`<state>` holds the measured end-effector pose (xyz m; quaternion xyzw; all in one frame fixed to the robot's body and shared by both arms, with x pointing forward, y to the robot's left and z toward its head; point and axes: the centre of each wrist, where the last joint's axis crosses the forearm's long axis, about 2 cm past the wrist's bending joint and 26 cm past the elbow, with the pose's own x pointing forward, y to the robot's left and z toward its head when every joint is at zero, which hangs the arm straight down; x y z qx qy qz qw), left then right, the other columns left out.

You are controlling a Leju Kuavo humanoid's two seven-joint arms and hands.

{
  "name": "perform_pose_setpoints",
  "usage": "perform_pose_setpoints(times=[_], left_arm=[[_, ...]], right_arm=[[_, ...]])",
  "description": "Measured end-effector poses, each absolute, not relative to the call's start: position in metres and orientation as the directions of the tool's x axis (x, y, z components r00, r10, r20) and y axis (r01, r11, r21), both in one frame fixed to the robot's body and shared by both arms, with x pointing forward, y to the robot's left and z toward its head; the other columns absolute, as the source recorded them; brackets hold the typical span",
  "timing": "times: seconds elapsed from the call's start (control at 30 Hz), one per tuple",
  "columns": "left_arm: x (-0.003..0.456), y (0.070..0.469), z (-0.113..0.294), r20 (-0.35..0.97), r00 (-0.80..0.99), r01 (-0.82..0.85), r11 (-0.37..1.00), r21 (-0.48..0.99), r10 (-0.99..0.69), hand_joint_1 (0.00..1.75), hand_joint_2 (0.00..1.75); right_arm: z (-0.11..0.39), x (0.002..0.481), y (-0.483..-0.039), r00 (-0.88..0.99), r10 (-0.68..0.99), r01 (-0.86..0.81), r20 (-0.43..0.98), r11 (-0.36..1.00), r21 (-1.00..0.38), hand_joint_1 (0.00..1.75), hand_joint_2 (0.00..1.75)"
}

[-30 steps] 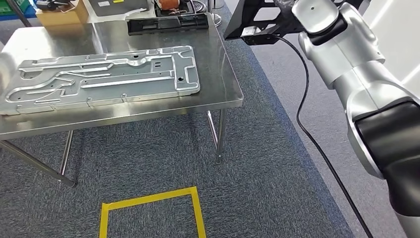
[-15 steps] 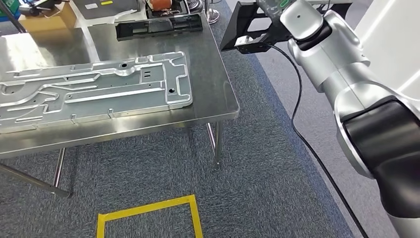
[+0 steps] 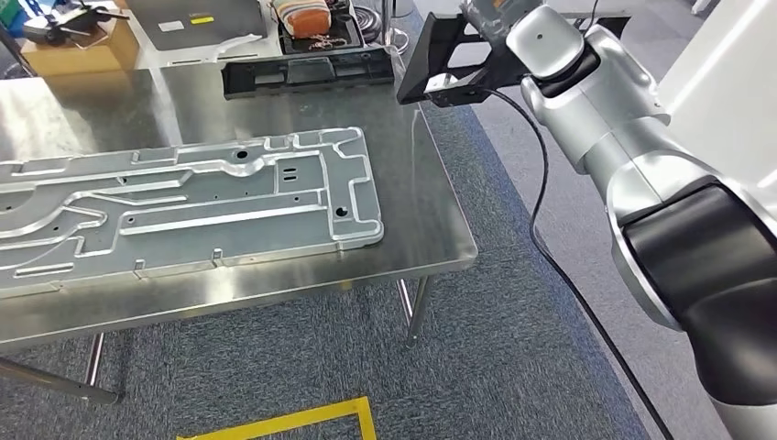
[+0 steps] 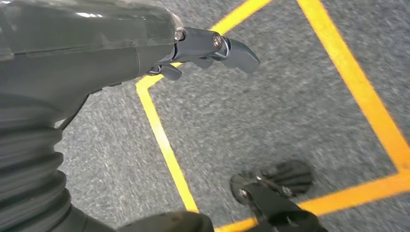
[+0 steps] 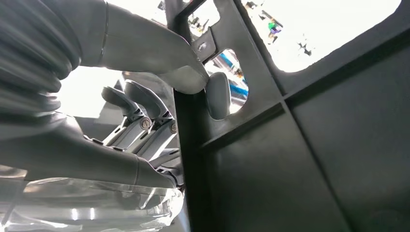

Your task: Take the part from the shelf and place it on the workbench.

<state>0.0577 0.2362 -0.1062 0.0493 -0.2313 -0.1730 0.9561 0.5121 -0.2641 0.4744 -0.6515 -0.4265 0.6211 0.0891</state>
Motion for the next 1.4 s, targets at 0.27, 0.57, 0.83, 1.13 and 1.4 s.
perform_pose_setpoints(times=[0.27,0.57,0.83,1.13,1.4], left_arm=[[0.053,0.232,-0.106,0.414,0.835,0.328,0.932,0.158,-0.364,0.00,1.75],[0.062,0.236,-0.106,0.423,0.819,0.346,0.922,0.175,-0.388,0.00,1.75],[0.072,0.235,-0.104,0.431,0.790,0.383,0.900,0.207,-0.436,0.00,1.75],[0.084,0.232,-0.101,0.448,0.773,0.387,0.894,0.227,-0.449,0.00,1.75],[0.090,0.232,-0.100,0.434,0.752,0.401,0.867,0.296,-0.497,0.00,1.75]], right_arm=[[0.449,0.512,-0.222,-0.108,0.697,0.447,-0.709,-0.602,-0.661,1.75,1.75],[0.396,0.493,-0.134,-0.225,0.675,0.513,-0.703,-0.531,-0.675,1.75,1.75],[0.356,0.478,-0.101,-0.313,0.651,0.529,-0.692,-0.486,-0.696,1.75,1.75],[0.344,0.470,-0.088,-0.350,0.631,0.582,-0.693,-0.433,-0.688,1.75,1.75],[0.304,0.455,-0.077,-0.440,0.613,0.607,-0.656,-0.334,-0.721,1.75,1.75]])
